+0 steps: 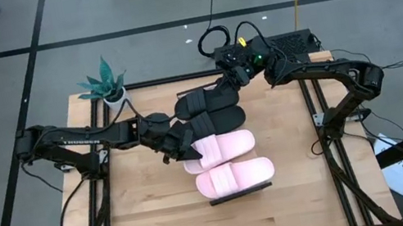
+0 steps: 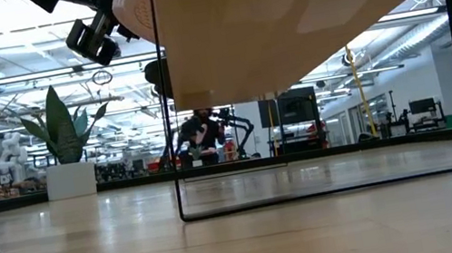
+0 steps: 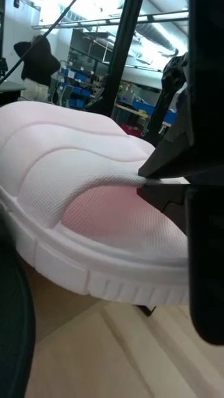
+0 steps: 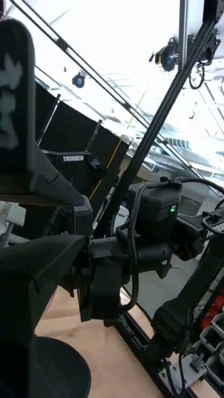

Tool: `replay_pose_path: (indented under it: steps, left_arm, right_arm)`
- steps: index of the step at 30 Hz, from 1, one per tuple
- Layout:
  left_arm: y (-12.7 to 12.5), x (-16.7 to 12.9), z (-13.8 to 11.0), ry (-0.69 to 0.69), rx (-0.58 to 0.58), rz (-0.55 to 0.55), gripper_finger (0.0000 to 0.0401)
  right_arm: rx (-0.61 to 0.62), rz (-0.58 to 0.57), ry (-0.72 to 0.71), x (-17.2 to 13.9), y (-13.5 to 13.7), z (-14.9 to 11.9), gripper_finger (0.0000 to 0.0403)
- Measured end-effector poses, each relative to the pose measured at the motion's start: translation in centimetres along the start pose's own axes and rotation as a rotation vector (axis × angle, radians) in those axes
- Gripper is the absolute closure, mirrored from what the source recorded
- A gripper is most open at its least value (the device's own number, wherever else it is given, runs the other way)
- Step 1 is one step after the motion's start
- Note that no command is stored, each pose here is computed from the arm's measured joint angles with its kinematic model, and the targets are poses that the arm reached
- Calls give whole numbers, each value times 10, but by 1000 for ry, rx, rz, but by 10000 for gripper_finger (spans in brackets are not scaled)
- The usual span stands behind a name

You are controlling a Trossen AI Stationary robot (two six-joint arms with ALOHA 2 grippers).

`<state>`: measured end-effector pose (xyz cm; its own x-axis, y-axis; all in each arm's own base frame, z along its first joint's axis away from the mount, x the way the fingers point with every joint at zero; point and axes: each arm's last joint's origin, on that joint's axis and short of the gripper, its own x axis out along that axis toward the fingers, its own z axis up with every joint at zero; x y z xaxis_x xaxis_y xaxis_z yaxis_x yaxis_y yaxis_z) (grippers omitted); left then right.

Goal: Pick and place slides into the shelf
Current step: Adjust the white slides on the shelf

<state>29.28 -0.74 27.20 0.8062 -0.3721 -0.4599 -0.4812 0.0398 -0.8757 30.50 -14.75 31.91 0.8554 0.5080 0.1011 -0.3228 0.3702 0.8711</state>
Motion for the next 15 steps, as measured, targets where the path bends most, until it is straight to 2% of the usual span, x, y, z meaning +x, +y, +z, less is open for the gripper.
replay_pose_path:
  steps: [15]
  left_arm:
    - [-1,0,1,-34,62,-6,389]
  right_arm:
    - [-1,-8,-28,0,0,1,330]
